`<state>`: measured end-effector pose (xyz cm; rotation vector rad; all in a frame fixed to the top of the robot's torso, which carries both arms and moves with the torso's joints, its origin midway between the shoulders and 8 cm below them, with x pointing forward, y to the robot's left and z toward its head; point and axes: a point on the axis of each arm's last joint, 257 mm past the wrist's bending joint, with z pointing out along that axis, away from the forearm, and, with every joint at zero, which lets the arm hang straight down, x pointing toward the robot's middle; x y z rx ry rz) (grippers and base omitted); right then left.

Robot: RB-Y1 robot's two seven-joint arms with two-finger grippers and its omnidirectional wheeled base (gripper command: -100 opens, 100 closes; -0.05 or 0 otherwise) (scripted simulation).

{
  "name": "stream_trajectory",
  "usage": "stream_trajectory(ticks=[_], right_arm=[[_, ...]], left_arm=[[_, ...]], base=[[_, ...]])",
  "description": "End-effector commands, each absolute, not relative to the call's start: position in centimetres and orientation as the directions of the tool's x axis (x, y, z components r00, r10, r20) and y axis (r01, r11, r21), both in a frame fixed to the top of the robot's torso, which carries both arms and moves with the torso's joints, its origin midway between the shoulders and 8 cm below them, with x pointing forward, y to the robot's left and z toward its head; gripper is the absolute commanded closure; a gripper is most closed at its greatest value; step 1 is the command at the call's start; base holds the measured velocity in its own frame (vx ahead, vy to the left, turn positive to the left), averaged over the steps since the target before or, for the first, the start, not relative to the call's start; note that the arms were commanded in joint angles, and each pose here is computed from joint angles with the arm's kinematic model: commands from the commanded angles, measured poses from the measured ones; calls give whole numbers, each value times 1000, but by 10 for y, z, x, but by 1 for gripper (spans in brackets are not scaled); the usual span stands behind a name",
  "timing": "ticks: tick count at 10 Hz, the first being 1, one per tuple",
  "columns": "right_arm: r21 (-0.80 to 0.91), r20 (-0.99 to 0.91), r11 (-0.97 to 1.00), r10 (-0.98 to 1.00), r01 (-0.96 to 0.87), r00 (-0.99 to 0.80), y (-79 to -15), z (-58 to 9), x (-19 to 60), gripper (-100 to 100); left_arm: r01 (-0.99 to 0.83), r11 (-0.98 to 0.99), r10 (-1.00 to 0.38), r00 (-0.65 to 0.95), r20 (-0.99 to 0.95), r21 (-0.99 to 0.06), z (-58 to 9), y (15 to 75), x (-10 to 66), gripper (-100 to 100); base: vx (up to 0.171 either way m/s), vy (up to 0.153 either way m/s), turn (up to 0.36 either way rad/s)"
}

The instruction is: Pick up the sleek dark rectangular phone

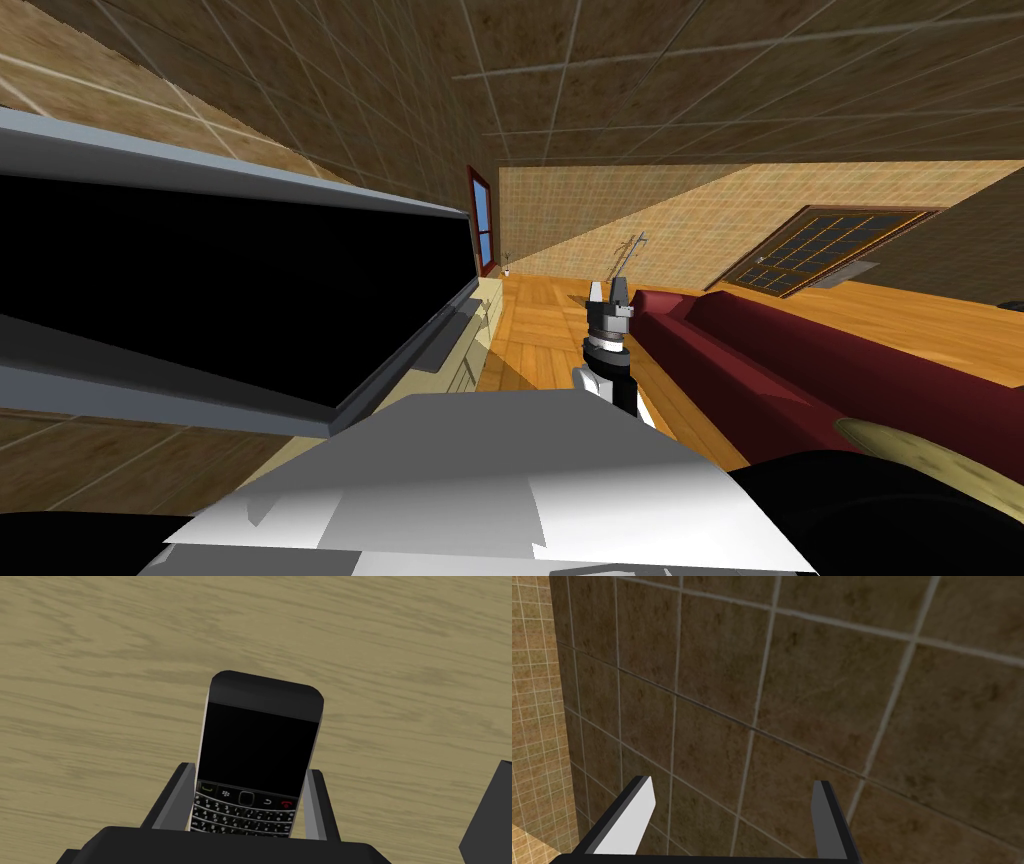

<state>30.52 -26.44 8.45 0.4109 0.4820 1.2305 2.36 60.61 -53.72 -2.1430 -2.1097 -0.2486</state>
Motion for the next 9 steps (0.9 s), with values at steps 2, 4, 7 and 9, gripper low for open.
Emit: stream_trajectory(ticks=[2, 4, 7, 9], right_arm=[[544, -127, 284, 958, -789, 257, -264, 85, 305, 0], [544, -127, 284, 958, -789, 257, -264, 85, 305, 0], [544, -127, 284, 958, -789, 257, -264, 85, 305, 0], [544, -127, 284, 958, -789, 257, -264, 85, 305, 0]], left_arm=[[999, -22, 979, 16, 203, 27, -537, 606, 24, 100], [999, -20, 979, 14, 203, 28, -537, 606, 24, 100], [999, -30, 979, 25, 201, 24, -521, 614, 39, 100], [999, -29, 979, 23, 203, 26, -525, 612, 35, 0]], base=[[0, 1, -6], [0, 0, 0], [-12, -31, 51], [-4, -16, 9]])
